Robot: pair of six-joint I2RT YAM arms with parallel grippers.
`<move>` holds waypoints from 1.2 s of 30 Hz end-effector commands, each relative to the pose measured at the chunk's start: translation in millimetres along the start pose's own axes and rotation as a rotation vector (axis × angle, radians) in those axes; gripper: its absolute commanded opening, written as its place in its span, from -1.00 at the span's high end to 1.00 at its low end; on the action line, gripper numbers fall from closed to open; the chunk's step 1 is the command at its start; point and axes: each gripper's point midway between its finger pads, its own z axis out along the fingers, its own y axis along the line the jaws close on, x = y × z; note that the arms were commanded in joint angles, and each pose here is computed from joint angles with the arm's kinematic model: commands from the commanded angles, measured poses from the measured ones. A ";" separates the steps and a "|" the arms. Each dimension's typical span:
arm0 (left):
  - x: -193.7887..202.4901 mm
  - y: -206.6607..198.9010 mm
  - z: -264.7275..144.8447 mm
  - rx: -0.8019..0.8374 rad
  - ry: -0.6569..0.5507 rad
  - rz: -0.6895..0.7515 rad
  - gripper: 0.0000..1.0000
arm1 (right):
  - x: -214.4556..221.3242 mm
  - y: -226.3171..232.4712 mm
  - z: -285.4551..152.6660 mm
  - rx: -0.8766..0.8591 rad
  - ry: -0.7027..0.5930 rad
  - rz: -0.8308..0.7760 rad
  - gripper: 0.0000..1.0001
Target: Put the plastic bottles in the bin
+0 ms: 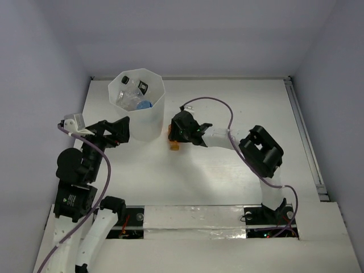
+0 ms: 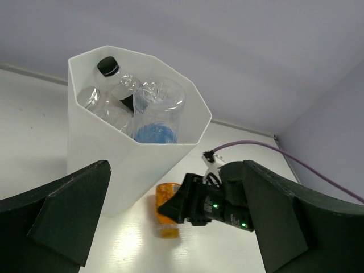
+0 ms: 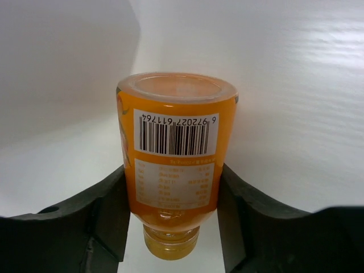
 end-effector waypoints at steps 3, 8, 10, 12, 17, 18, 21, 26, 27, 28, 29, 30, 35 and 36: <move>1.9 3.6 -16.6 0.007 -0.005 0.045 -0.98 | -80.3 4.6 -94.7 0.001 -0.258 0.011 0.24; 22.4 14.6 -21.0 -0.003 0.017 0.050 -0.98 | -161.9 26.2 -199.6 -0.071 -0.500 -0.043 0.25; 29.6 19.0 -21.0 -0.010 0.020 0.047 -0.98 | -194.9 56.1 -235.4 -0.165 -0.566 -0.090 0.25; 31.4 22.0 -21.5 -0.018 0.015 0.051 -0.98 | -208.3 72.9 -243.4 -0.197 -0.570 -0.132 0.24; 35.7 29.0 -24.7 -0.037 0.006 0.057 -0.98 | -259.9 125.9 -246.3 -0.276 -0.644 -0.147 0.23; 35.2 29.4 -25.8 -0.038 0.000 0.055 -0.98 | -266.0 133.9 -245.1 -0.292 -0.654 -0.148 0.23; 36.5 31.8 -27.2 -0.044 -0.008 0.050 -0.98 | -287.0 164.5 -238.1 -0.355 -0.685 -0.158 0.23; 35.6 31.8 -29.2 -0.040 -0.020 0.049 -0.98 | -294.5 196.9 -217.9 -0.438 -0.671 -0.194 0.09; 35.2 31.6 -29.1 -0.040 -0.021 0.049 -0.98 | -294.6 199.8 -215.5 -0.447 -0.668 -0.198 0.00; 35.7 31.5 -29.2 -0.039 -0.019 0.049 -0.98 | -295.6 202.5 -213.1 -0.453 -0.670 -0.200 -0.13; 35.7 31.5 -29.2 -0.039 -0.019 0.049 -0.98 | -296.3 201.8 -212.4 -0.448 -0.674 -0.197 -0.45; 35.5 31.1 -29.2 -0.037 -0.020 0.049 -0.98 | -296.8 200.6 -212.5 -0.443 -0.679 -0.197 -0.58; 35.6 27.9 -27.8 -0.024 -0.012 0.047 -0.98 | -300.8 196.1 -235.0 -0.447 -0.708 -0.206 -0.88; 35.7 27.6 -27.7 -0.023 -0.010 0.046 -0.98 | -301.1 196.0 -238.6 -0.450 -0.710 -0.208 -0.89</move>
